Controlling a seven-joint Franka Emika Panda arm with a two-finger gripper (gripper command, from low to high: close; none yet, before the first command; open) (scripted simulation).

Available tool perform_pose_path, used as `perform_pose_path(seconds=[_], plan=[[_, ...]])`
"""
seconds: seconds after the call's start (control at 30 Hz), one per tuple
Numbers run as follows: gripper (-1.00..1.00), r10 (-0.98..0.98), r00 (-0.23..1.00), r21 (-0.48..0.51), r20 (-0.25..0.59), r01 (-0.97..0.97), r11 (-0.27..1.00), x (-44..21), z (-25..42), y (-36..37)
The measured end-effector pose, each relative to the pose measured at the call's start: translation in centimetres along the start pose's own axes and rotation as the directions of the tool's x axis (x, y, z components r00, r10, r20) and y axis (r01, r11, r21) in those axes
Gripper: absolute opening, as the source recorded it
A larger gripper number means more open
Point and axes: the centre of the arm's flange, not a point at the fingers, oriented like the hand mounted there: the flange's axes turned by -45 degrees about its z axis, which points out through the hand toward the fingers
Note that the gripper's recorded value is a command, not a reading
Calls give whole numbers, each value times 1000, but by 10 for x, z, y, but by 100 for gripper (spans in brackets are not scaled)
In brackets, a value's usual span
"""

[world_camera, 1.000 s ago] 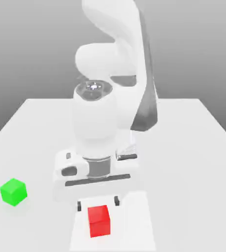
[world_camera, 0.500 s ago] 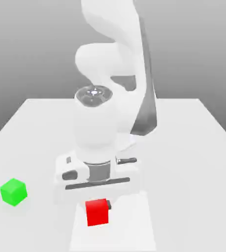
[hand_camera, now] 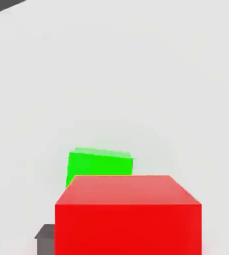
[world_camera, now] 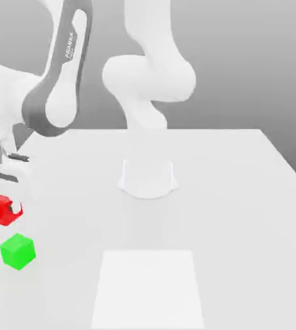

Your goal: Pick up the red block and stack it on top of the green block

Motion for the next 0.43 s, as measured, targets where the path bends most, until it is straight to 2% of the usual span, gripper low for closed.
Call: perform_pose_path(seconds=[0.1, 0.13, 0.43], plan=[[-100, -4, 1000, 0, 1, 4, 1000, 0, 28, -2], [100, -2, 1000, -1, 3, 2, 1000, -1, 36, -1], [100, -4, 1000, 0, 0, 4, 1000, 0, 23, -2]])
